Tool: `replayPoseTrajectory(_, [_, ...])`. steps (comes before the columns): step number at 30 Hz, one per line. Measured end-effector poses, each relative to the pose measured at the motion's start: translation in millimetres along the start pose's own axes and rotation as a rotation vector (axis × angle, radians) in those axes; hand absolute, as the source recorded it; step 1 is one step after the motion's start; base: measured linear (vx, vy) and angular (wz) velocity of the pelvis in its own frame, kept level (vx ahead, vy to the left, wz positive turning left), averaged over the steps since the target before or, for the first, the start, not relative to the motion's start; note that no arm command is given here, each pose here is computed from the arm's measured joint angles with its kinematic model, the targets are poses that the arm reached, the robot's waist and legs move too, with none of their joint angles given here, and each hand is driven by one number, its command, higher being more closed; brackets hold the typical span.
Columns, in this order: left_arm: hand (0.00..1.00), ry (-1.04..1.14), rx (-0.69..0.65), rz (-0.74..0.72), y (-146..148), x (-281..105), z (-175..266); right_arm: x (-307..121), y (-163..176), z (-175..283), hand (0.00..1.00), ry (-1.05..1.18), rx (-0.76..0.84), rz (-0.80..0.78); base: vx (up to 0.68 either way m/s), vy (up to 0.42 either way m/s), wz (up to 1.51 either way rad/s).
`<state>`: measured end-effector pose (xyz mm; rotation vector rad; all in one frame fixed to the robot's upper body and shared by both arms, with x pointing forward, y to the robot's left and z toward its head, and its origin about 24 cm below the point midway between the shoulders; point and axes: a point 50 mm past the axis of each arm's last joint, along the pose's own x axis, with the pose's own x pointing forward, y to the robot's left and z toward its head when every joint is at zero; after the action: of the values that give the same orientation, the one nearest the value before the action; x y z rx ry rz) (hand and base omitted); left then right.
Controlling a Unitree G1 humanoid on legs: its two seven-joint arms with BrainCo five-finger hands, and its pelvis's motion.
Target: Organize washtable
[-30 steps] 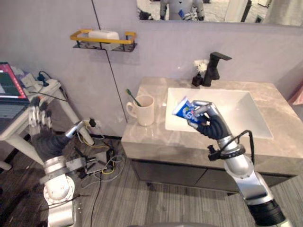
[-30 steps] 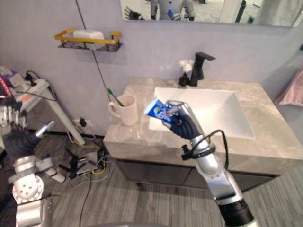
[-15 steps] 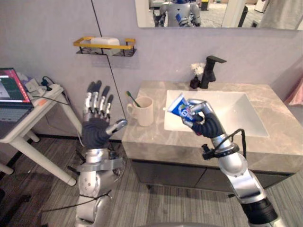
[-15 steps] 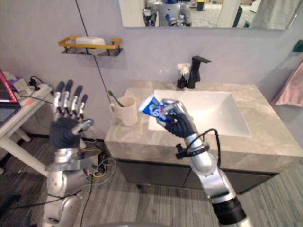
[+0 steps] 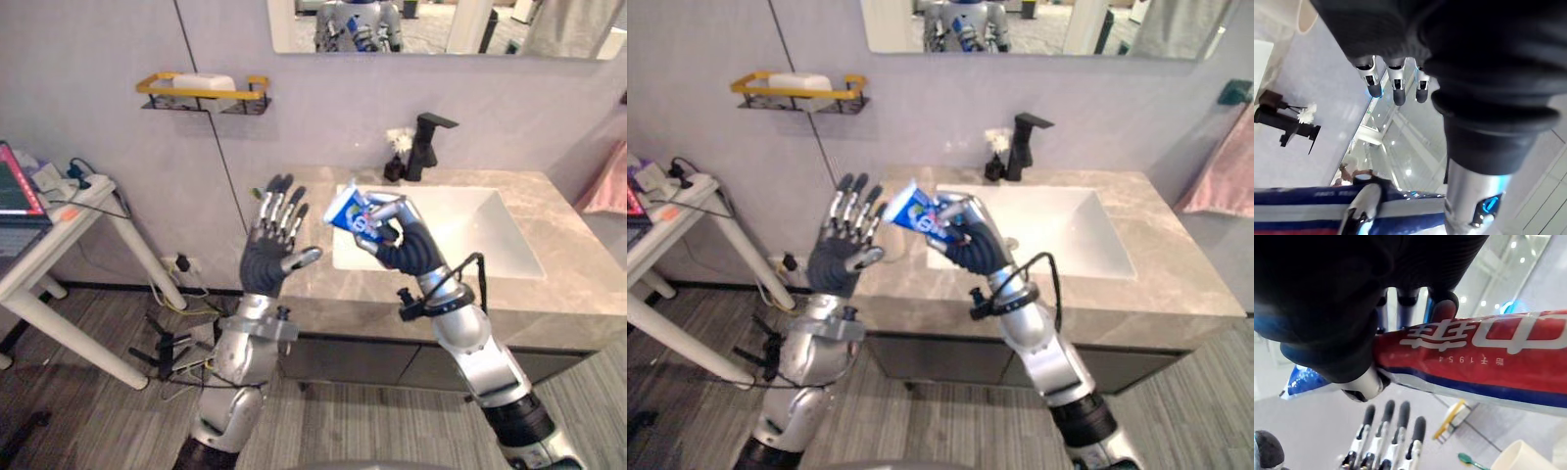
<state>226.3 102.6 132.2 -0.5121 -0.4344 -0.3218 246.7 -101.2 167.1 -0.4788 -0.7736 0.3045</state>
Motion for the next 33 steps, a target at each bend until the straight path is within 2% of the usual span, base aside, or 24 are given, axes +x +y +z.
replayPoseTrajectory(24, [0.0, -0.029, -0.069, -0.12, -34.4, 24.3, 0.0, -5.5, 28.9, -19.3, 1.0, 0.104, 0.092, 0.088, 0.0, 0.0, 0.0])
replayPoseTrajectory(25, [1.0, -0.028, -0.07, -0.121, -34.6, 24.2, -0.1, -5.5, 28.9, -19.5, 1.0, 0.105, 0.094, 0.087, 0.0, 0.0, 0.0])
replayPoseTrajectory(33, [1.0, -0.042, -0.074, -0.136, -37.3, 27.0, 1.7, -4.7, 29.4, -19.3, 1.0, 0.112, 0.157, 0.081, 0.0, 0.0, 0.0])
